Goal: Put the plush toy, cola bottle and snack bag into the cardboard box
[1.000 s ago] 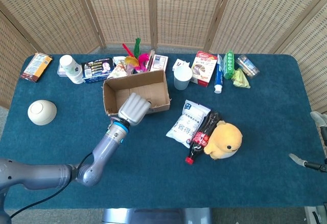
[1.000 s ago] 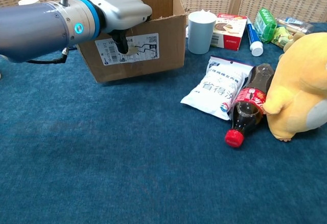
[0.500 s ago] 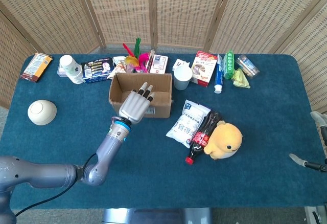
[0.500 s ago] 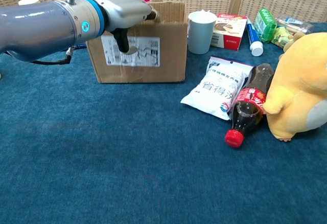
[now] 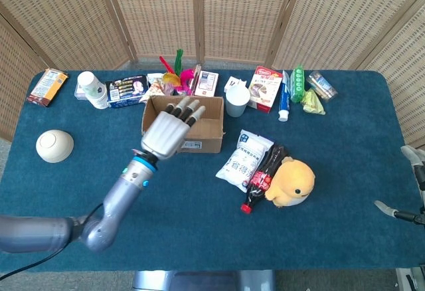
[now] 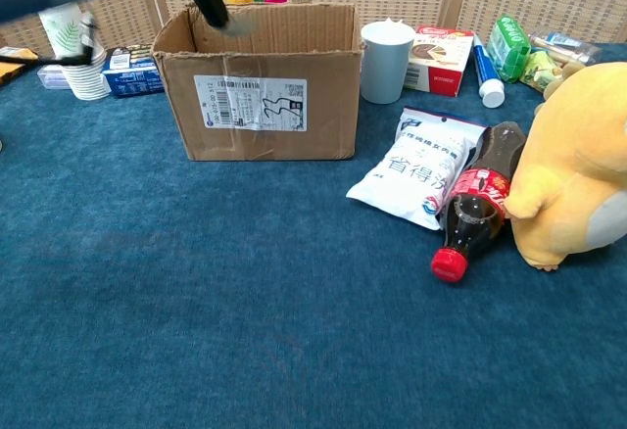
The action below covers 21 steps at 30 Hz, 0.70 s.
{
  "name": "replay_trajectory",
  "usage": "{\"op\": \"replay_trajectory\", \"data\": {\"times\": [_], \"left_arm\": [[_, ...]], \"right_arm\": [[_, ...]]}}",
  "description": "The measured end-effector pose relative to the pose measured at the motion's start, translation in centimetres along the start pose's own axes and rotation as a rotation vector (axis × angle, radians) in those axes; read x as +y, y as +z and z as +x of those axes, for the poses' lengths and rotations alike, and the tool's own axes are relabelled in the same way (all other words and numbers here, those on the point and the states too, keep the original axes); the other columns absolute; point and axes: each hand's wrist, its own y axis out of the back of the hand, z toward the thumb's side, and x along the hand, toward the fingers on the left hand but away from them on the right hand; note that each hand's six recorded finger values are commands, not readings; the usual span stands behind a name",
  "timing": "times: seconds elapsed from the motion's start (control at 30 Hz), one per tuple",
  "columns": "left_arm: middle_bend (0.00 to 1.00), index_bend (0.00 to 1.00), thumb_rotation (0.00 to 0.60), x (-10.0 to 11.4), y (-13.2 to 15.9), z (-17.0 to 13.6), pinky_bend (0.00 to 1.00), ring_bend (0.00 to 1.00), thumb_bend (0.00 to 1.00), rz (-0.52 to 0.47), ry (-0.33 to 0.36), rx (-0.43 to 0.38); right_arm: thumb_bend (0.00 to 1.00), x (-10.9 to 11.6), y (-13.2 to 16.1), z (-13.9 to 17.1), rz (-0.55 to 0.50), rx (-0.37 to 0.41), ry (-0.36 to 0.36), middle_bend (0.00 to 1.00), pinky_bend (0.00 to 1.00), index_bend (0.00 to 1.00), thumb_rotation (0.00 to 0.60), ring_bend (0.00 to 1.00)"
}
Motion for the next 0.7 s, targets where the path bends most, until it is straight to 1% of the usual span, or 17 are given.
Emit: {"op": "replay_trajectory", "data": {"times": [0.07,0.17,0.33,0.5,0.63,0.7], "left_arm": [[0.00,0.00,0.600,1.2,-1.3,-0.8,0.13,0.00,0.41,-0.011,0.028,0.016],[0.00,0.00,0.600,2.4,-3.5,-2.0,0.11,0.00,0.41,-0.025,0.060,0.053],[0.00,0.00,0.600,3.4,-7.2,-4.2,0.11,0.00,0.42,-0.051,0.094,0.101],[0.00,0.00,0.600,3.0,-10.5,-6.6,0.10,0.00,0.42,-0.093,0.097,0.148],[0.00,0.00,0.600,2.1,-13.8,-9.1,0.09,0.00,0.42,-0.119,0.073,0.211],[0.00,0.00,0.600,1.7,-15.5,-10.6,0.09,0.00,0.42,-0.139,0.057,0.246]], "right_arm": [[0.00,-0.1,0.0,0.0,0.004,0.002,0.005,0.00,0.06,0.00,0.600,0.00],[0.00,-0.4,0.2,0.0,0.015,0.010,0.019,0.00,0.06,0.00,0.600,0.00],[0.00,-1.2,0.6,-0.1,0.036,0.029,0.050,0.00,0.05,0.00,0.600,0.00],[0.00,-2.3,1.2,-0.1,0.040,0.059,0.101,0.00,0.05,0.00,0.600,0.00],[0.00,-3.5,2.0,-0.5,0.052,0.097,0.152,0.00,0.04,0.00,0.600,0.00],[0.00,-4.2,2.8,-1.0,0.054,0.128,0.188,0.00,0.02,0.00,0.600,0.00]]}}
